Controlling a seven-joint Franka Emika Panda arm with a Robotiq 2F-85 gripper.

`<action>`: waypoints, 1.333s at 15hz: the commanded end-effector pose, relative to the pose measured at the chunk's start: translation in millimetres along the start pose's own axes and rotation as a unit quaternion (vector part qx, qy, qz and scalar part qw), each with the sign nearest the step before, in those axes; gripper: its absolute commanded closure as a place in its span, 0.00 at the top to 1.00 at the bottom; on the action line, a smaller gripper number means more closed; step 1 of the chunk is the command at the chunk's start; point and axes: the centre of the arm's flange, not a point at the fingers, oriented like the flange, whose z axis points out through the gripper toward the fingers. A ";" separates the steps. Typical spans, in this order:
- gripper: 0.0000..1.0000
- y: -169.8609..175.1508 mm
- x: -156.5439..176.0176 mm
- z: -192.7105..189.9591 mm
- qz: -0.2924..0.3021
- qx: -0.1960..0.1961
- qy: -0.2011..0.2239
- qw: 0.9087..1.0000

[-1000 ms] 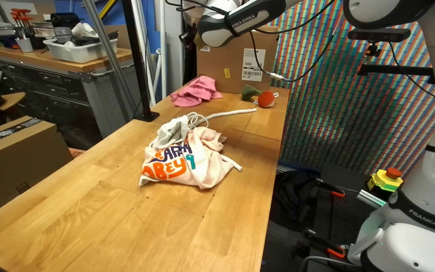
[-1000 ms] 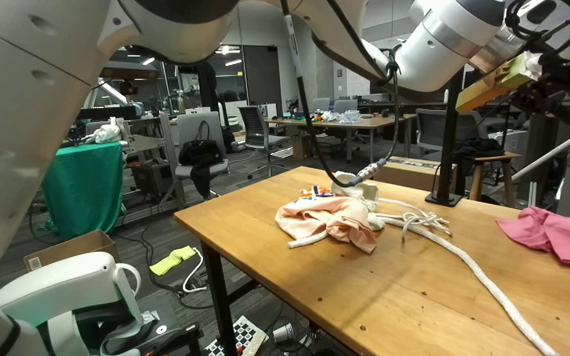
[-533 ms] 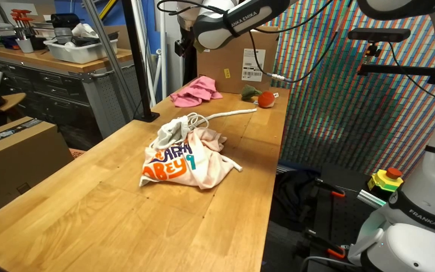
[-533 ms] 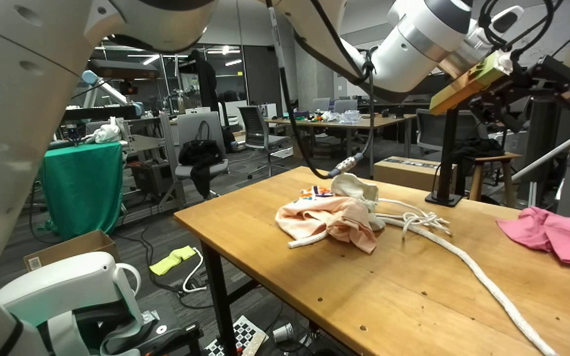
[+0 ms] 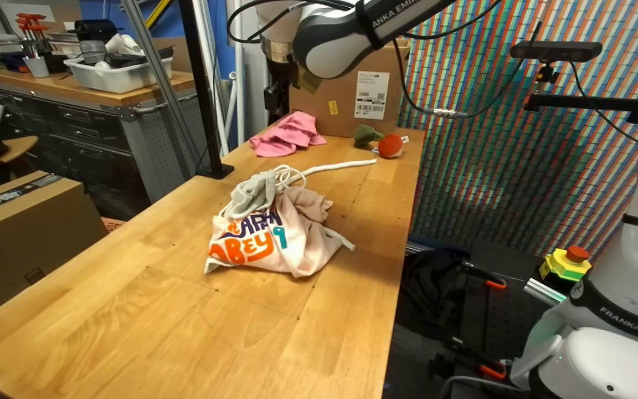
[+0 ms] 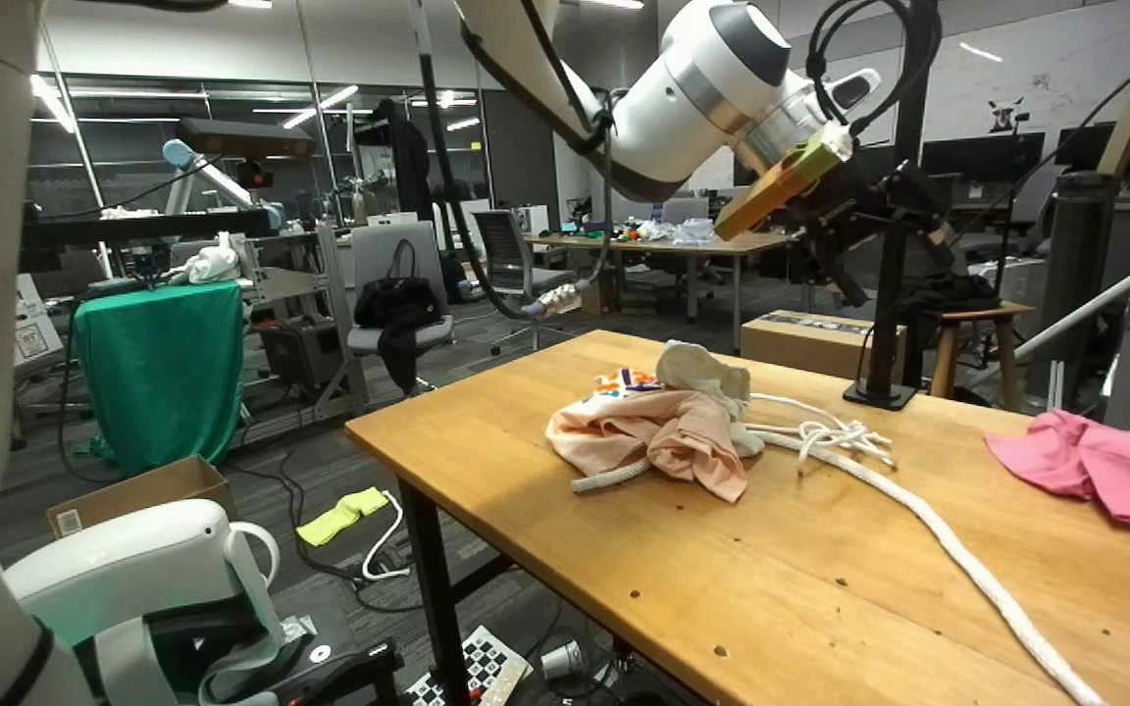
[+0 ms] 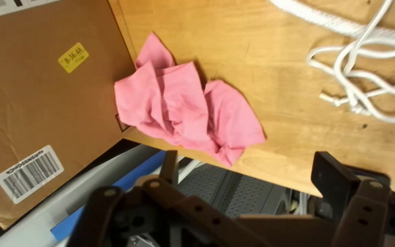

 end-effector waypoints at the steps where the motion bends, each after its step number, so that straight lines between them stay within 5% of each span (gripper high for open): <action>1: 1.00 -16.6 -53.7 -32.5 -0.041 0.014 -0.030 0.999; 7: 1.00 -46.3 -94.4 -43.2 -0.136 0.057 -0.079 0.986; 15: 1.00 -94.2 -127.8 -59.2 -0.286 0.209 -0.105 0.929; 20: 1.00 -130.5 -138.5 -62.0 -0.259 0.255 -0.078 0.928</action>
